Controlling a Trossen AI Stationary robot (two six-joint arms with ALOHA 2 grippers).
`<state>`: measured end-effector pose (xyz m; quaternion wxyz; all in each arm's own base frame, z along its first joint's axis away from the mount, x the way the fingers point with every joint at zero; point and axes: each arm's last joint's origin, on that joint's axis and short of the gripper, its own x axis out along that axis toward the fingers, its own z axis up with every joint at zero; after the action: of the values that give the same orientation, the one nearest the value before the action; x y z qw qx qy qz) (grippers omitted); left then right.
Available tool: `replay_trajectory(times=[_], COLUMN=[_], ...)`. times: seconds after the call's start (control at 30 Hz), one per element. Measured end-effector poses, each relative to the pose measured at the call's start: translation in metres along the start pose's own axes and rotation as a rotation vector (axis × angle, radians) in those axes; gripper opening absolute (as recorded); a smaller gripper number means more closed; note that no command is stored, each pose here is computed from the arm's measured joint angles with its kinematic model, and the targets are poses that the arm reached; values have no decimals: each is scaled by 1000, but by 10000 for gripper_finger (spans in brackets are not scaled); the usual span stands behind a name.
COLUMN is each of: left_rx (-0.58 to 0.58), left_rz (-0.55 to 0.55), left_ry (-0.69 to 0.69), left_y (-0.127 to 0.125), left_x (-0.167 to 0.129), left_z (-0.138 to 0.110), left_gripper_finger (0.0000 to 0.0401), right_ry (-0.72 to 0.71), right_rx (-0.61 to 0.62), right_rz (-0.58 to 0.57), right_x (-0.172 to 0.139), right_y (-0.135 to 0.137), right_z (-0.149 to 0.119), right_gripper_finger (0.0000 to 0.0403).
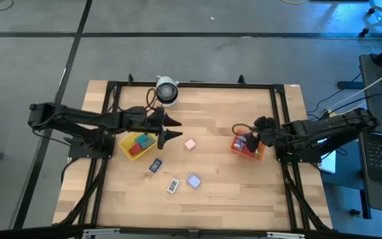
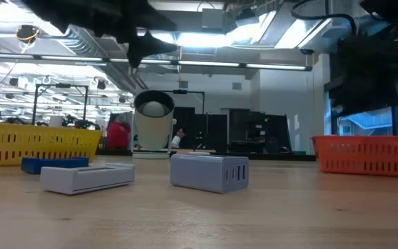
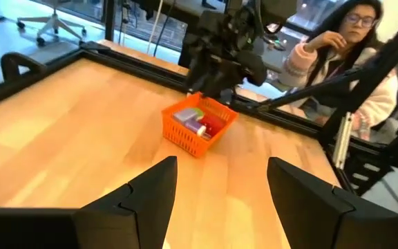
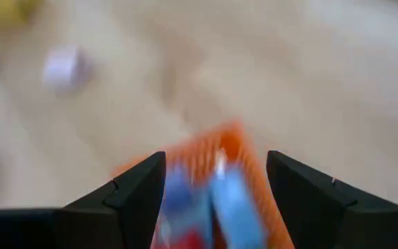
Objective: Pick & Place Office items
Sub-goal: Put the pink charger adapter into the orange basket
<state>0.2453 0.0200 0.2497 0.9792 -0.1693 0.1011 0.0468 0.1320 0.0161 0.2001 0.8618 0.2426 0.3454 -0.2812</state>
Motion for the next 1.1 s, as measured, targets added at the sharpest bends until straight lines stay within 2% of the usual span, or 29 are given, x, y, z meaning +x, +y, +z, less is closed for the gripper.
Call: replay_trajectory(times=[0.07,0.13,0.3,0.6,0.83,0.97,1.1], left_rx=[-4,-39,-153,-165,-184,-162,-90], left_rz=[21,59,167,222,325,355,426], left_ry=[-12,-14,149,320,521,626,762], left_y=[-1,-1,6,5,7,0,-6], left_x=[5,9,23,58,92,112,127], left_z=[6,8,-7,-24,-47,-53,-59], left_gripper_finger=[222,222,222,246,250,250,249], right_ry=[-135,-218,-334,-369,-365,-362,-358], right_rx=[7,-26,-137,-188,-235,-274,-311], right_rz=[-36,-25,55,60,61,75,96], right_x=[0,-2,-5,-7,-7,-8,-10], right_y=[2,7,18,21,21,23,26], right_z=[7,13,25,28,27,25,22], right_gripper_finger=[252,249,240,232,232,232,232])
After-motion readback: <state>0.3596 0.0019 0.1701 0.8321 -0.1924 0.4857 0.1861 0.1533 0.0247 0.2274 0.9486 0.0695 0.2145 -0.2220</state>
